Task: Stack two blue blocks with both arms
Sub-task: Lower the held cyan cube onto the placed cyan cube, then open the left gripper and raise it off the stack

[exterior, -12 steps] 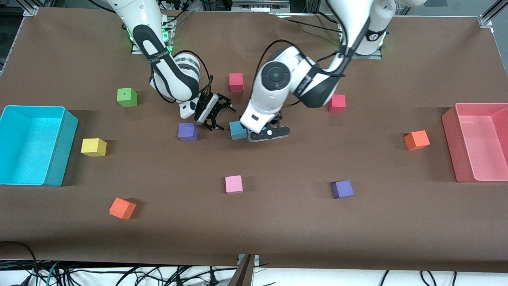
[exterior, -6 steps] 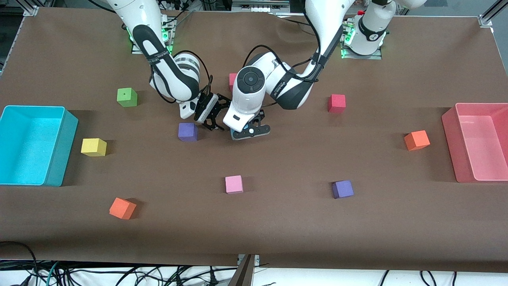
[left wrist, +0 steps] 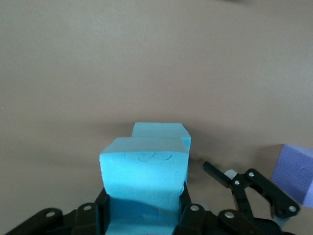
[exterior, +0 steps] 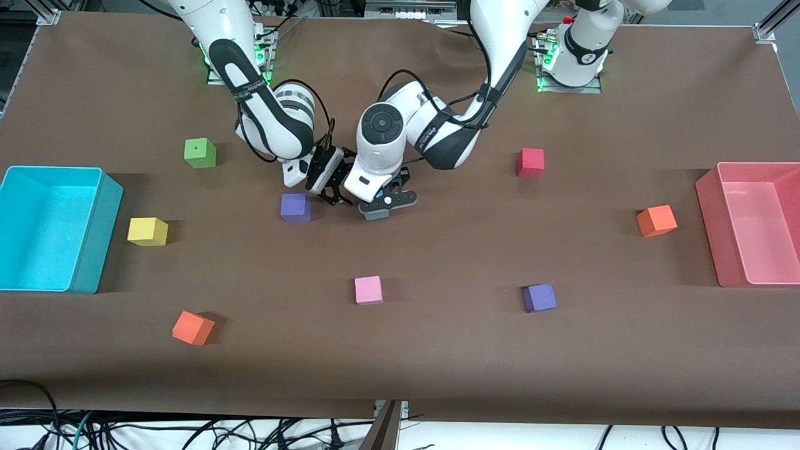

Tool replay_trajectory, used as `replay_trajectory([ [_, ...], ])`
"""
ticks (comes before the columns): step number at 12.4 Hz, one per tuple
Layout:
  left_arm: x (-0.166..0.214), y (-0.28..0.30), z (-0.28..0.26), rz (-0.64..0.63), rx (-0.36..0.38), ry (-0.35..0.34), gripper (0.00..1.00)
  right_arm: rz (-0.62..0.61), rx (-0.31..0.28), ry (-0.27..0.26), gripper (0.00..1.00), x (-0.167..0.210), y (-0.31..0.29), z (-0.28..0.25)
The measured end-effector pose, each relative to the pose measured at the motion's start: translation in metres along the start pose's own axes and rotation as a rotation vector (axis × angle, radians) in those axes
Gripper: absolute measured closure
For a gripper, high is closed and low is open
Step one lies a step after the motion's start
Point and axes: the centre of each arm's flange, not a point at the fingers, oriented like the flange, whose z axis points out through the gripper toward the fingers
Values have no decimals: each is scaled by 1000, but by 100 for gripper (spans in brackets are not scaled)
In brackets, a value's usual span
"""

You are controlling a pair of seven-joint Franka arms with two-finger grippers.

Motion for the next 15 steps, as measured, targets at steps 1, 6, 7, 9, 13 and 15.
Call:
replay_trajectory([
  [1, -3, 1, 4, 2, 5, -2, 46, 0, 0, 0, 1, 0, 0, 0],
  [6, -7, 4, 4, 1, 3, -1, 46, 0, 0, 0, 1, 0, 0, 0],
  [7, -6, 4, 4, 1, 3, -1, 46, 0, -1, 0, 1, 0, 0, 0],
  [9, -6, 4, 5, 0, 3, -1, 42, 2, -5, 0, 1, 0, 3, -1],
  [13, -4, 5, 9, -1, -11, 10, 2, 3, -7, 0, 1, 0, 3, -2],
  [15, -3, 6, 7, -1, -16, 13, 0, 2, -7, 0, 1, 0, 3, -2],
])
